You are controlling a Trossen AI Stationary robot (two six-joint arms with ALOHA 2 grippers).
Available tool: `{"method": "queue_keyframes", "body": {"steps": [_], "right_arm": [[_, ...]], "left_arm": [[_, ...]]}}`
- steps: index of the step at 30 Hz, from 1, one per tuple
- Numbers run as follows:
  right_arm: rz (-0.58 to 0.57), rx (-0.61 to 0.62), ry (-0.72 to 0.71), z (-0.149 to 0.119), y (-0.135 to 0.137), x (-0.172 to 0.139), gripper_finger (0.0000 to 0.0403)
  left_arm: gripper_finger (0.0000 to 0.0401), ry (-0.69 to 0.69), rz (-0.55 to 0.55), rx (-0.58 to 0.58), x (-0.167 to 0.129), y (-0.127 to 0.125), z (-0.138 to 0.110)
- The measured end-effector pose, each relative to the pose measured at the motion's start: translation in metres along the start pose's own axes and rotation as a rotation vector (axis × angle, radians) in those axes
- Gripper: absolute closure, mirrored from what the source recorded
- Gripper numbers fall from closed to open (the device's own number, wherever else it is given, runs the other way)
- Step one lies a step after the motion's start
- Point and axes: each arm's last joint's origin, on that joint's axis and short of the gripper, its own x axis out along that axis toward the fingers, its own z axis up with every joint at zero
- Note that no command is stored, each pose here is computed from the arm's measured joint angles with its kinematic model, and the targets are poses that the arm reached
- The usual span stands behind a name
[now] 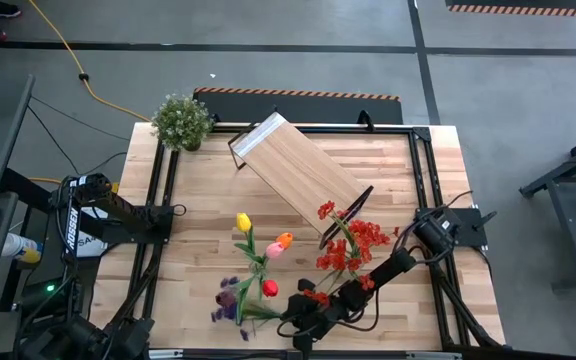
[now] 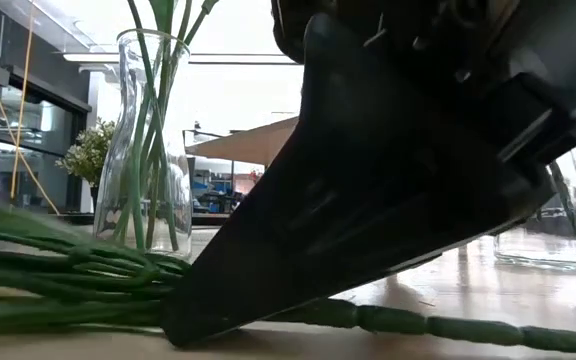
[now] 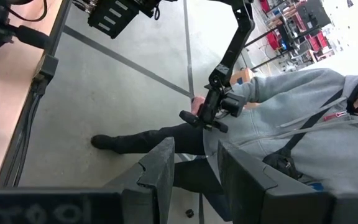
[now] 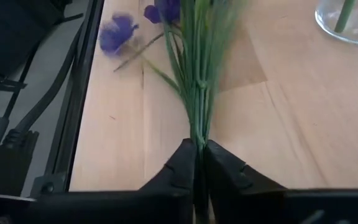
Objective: Pick and place flowers into a vace then onto a shelf
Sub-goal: Put the blue flowers into the right transparent vase
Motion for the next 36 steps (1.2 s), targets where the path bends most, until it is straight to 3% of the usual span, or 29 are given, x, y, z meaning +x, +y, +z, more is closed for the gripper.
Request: {"method": "queue_keyframes", "body": {"steps": [12, 19, 27, 36], "right_arm": [[0.011, -0.024, 0.002, -0.009, 0.014, -0.01, 0.0396], [-0.045, -0.085, 0.061, -0.013, 0.026, -0.036, 0.0397], [-0.122, -0.122, 0.049, -0.003, 0.034, -0.065, 0.04], [-0.086, -0.116, 0.05, 0.003, 0.039, -0.074, 0.0402]], "left_arm": [[0.0245, 0.005, -0.002, 0.001, 0.0, 0.0, 0.0], [0.0245, 0.006, -0.002, 0.003, 0.0, 0.0, 0.0], [0.0245, 0.005, -0.002, 0.003, 0.0, 0.0, 0.0], [0.0245, -0.002, 0.002, 0.003, 0.0, 0.0, 0.001]]}}
